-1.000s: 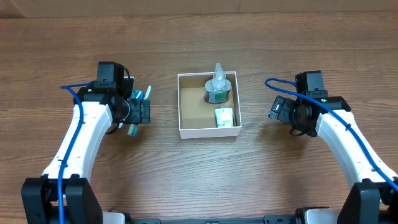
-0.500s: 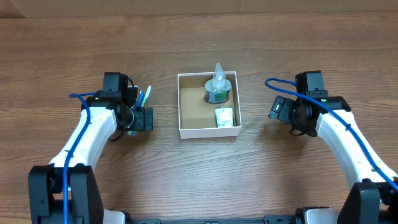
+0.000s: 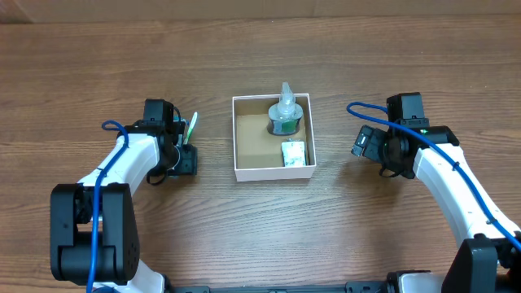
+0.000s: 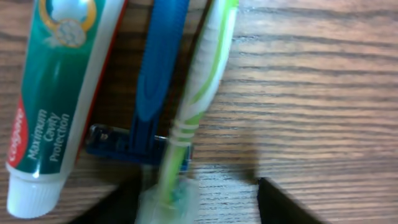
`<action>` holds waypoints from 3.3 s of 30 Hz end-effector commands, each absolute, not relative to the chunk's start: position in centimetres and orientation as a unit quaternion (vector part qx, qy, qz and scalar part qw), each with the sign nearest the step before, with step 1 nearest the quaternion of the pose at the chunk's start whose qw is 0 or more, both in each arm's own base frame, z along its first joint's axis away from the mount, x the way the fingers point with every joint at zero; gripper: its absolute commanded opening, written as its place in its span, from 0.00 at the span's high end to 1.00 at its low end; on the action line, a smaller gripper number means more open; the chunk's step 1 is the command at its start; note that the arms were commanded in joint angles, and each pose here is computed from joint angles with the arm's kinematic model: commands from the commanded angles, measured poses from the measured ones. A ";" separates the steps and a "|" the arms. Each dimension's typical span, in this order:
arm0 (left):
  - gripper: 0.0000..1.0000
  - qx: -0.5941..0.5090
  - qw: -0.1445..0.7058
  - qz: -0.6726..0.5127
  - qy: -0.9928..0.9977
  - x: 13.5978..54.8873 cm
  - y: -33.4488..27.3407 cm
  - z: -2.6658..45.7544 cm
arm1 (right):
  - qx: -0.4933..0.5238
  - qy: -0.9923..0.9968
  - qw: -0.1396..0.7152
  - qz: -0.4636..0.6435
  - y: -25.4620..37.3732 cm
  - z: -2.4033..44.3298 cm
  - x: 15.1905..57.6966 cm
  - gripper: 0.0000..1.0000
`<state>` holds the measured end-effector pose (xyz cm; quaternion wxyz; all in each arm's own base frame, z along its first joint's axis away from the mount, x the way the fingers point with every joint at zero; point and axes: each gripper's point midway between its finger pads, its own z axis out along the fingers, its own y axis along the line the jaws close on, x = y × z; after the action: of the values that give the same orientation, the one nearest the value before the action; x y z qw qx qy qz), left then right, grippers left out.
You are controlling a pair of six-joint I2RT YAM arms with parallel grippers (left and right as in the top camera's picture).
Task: Pack container
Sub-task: 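Reach the left gripper to the green toothbrush and grasp it, then carry the toothbrush with the left gripper and drop it into the box, then return the left gripper to the blue razor and grasp it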
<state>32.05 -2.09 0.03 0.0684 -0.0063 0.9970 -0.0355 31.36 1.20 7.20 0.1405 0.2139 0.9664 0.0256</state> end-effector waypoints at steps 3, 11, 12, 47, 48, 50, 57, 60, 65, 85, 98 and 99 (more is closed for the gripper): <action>0.74 -0.011 0.062 -0.043 0.997 31.8 -2.1 -0.4 | 0.216 0.965 0.147 0.022 0.9 7.4 31.4 0.00; 0.81 -0.021 0.060 -0.042 0.997 32.7 -2.0 1.4 | 0.216 0.965 0.147 0.022 0.9 7.4 31.4 0.00; 0.81 -0.021 0.060 -0.042 0.997 33.0 -2.1 2.1 | 0.216 0.965 0.147 0.022 0.9 7.4 31.4 0.00; 0.83 0.062 0.077 -0.068 0.993 30.5 -19.9 17.3 | 0.216 0.965 0.147 0.022 0.9 7.4 31.4 0.00; 0.83 0.058 0.072 -0.062 0.994 30.2 -19.7 16.9 | 0.216 0.965 0.147 0.022 0.9 7.4 31.4 0.00; 0.82 0.051 0.064 -0.051 0.995 30.0 -19.2 15.9 | 0.216 0.965 0.147 0.022 0.9 7.4 31.4 0.00; 0.82 0.041 0.063 -0.046 0.996 30.0 -19.1 12.6 | 0.216 0.965 0.147 0.022 0.9 7.4 31.4 0.00; 0.83 0.042 0.082 -0.057 0.994 30.9 -19.7 12.8 | 0.216 0.965 0.147 0.022 0.9 7.4 31.4 0.00; 0.78 0.044 0.113 -0.074 0.990 32.4 -20.5 13.2 | 0.216 0.965 0.147 0.022 0.9 7.4 31.4 0.00; 0.04 0.012 0.075 0.002 0.997 33.2 -11.6 13.1 | 0.216 0.965 0.147 0.022 0.9 7.4 31.4 0.00; 0.00 -0.020 0.089 0.033 0.995 34.9 -7.3 13.3 | 0.216 0.965 0.147 0.022 0.9 7.4 31.4 0.00; 0.00 -0.020 0.092 0.035 0.995 35.0 -7.2 13.3 | 0.216 0.965 0.147 0.022 0.9 7.4 31.4 0.00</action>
<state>34.17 -7.96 11.94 0.0635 -0.0253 0.9975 0.0202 31.35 1.21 7.20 0.1402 0.2139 0.9664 0.0258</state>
